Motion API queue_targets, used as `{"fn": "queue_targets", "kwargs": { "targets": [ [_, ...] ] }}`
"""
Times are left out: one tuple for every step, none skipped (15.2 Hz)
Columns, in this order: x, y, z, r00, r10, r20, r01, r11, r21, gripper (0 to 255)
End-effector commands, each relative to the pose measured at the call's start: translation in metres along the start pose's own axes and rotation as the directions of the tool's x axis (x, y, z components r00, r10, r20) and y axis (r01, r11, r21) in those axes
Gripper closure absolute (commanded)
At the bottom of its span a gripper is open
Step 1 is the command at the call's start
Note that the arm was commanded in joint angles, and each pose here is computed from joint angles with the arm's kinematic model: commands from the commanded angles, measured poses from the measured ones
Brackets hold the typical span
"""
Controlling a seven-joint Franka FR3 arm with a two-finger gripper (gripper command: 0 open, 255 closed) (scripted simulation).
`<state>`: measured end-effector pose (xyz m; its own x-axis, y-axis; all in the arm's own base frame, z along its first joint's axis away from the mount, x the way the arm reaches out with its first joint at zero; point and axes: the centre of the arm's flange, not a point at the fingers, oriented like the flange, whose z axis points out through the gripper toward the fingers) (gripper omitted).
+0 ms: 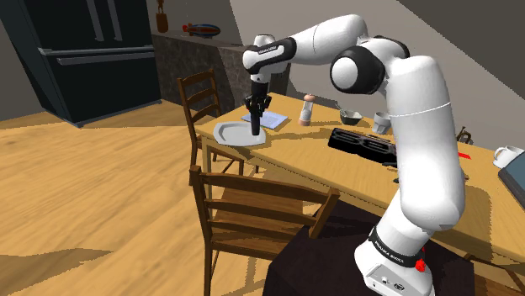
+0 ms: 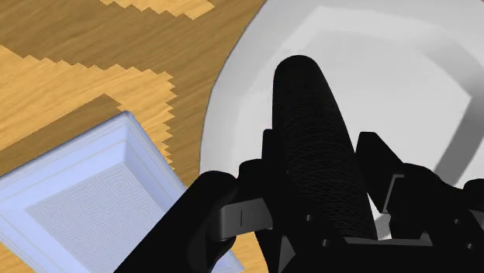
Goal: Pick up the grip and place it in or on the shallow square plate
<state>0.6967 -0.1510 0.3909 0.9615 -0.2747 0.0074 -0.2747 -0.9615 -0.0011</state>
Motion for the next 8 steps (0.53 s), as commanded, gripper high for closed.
{"fn": "queue_targets", "kwargs": {
  "targets": [
    [0.017, -0.02, 0.0, 1.0, 0.0, 0.001, 0.0, 1.0, 0.0, 255],
    [0.026, -0.03, 0.0, 1.0, 0.0, 0.001, 0.0, 1.0, 0.0, 255],
    [0.035, -0.039, -0.001, 1.0, 0.0, 0.001, 0.0, 1.0, 0.0, 255],
    [0.044, -0.049, -0.001, 1.0, 0.0, 0.001, 0.0, 1.0, 0.0, 255],
    [0.053, -0.059, -0.001, 1.0, 0.0, 0.001, 0.0, 1.0, 0.0, 255],
    [0.055, -0.061, -0.001, 1.0, 0.0, 0.001, 0.0, 1.0, 0.0, 255],
    [0.055, -0.061, 0.004, 1.0, 0.0, 0.001, 0.0, 1.0, 0.0, 255],
    [0.055, -0.061, 0.009, 1.0, 0.0, 0.001, 0.0, 1.0, 0.0, 255]
  ]
}}
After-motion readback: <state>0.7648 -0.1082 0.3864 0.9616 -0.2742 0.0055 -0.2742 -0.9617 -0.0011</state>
